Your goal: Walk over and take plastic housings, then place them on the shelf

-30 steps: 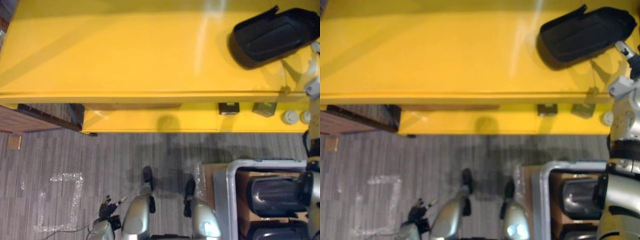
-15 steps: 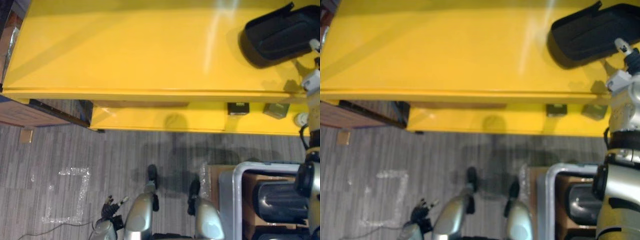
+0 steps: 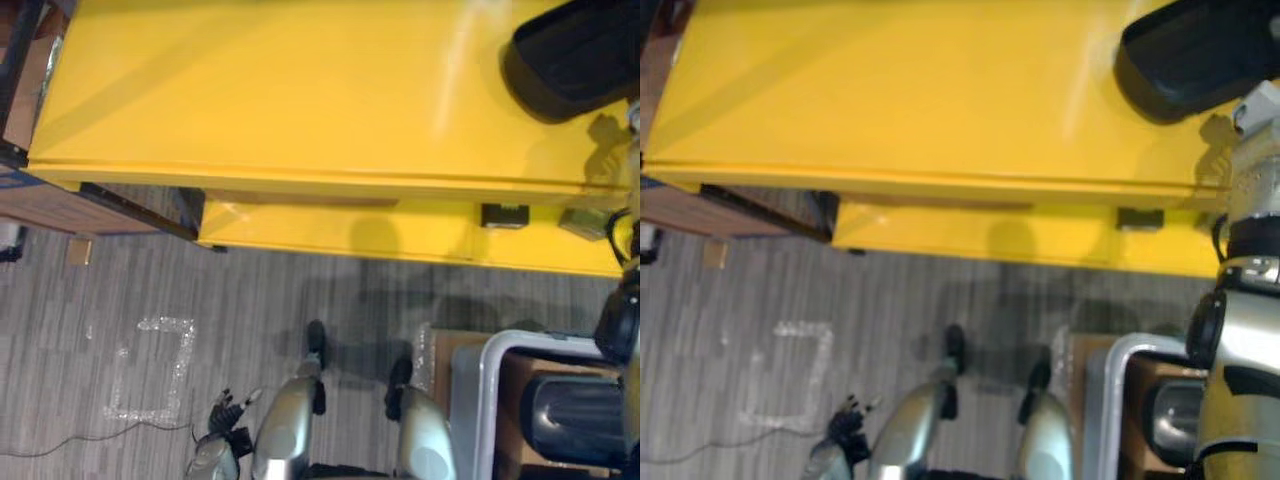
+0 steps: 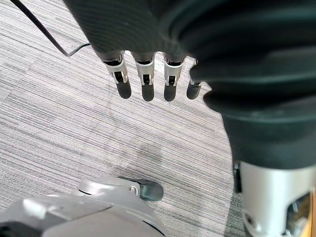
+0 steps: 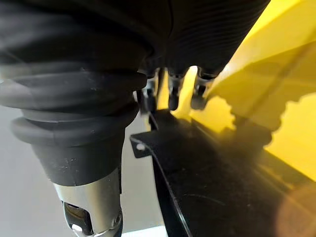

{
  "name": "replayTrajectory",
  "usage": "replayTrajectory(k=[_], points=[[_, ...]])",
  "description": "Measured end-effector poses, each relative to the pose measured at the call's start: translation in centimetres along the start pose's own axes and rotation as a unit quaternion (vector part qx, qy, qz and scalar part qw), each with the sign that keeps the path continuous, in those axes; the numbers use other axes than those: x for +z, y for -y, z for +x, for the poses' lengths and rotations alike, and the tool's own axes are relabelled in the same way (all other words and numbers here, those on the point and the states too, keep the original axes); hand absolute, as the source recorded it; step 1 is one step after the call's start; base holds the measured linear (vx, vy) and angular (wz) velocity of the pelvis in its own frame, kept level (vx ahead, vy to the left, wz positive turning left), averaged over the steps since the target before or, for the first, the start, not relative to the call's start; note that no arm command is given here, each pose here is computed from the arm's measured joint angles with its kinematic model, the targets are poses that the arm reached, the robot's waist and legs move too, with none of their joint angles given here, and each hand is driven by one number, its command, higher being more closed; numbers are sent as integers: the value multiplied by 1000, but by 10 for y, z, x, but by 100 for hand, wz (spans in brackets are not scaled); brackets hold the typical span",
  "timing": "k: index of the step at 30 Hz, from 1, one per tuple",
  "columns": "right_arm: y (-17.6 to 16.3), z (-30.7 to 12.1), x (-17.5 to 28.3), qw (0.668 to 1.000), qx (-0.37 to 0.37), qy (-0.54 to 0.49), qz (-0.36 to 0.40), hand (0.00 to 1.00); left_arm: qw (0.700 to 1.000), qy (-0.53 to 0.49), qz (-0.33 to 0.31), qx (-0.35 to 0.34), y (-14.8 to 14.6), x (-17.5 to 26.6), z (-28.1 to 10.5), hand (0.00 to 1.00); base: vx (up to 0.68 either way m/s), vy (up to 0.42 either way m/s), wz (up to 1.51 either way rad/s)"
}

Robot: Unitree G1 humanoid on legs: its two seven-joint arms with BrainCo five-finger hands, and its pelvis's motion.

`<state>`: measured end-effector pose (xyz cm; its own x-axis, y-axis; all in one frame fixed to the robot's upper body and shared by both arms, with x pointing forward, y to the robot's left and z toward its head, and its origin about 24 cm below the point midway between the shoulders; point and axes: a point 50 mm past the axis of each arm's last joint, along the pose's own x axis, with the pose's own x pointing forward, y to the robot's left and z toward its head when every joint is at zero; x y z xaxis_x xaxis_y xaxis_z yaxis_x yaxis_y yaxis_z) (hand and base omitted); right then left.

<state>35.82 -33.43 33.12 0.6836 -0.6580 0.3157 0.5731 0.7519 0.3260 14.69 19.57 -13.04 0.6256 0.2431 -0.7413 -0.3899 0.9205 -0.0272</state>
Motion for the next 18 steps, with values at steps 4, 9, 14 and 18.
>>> replayTrajectory(k=[4, 9, 14, 18], points=[[-8, 1, 5, 999, 23, 14, -37, 0, 1000, 0, 7, -13, 2, 0, 0, 0, 33, -23, 8], [-18, 3, 20, 992, 56, 44, -102, 0, 1000, 1, 13, -27, 7, 0, -1, 0, 20, -6, 6], [-12, 5, 20, 986, -4, 58, -154, 0, 999, 4, 14, -36, 8, -1, -1, 0, 14, -6, 4], [-8, 5, 36, 964, -56, 130, -225, 0, 999, 12, 20, -41, 9, 0, -1, 0, 17, 0, 7]])
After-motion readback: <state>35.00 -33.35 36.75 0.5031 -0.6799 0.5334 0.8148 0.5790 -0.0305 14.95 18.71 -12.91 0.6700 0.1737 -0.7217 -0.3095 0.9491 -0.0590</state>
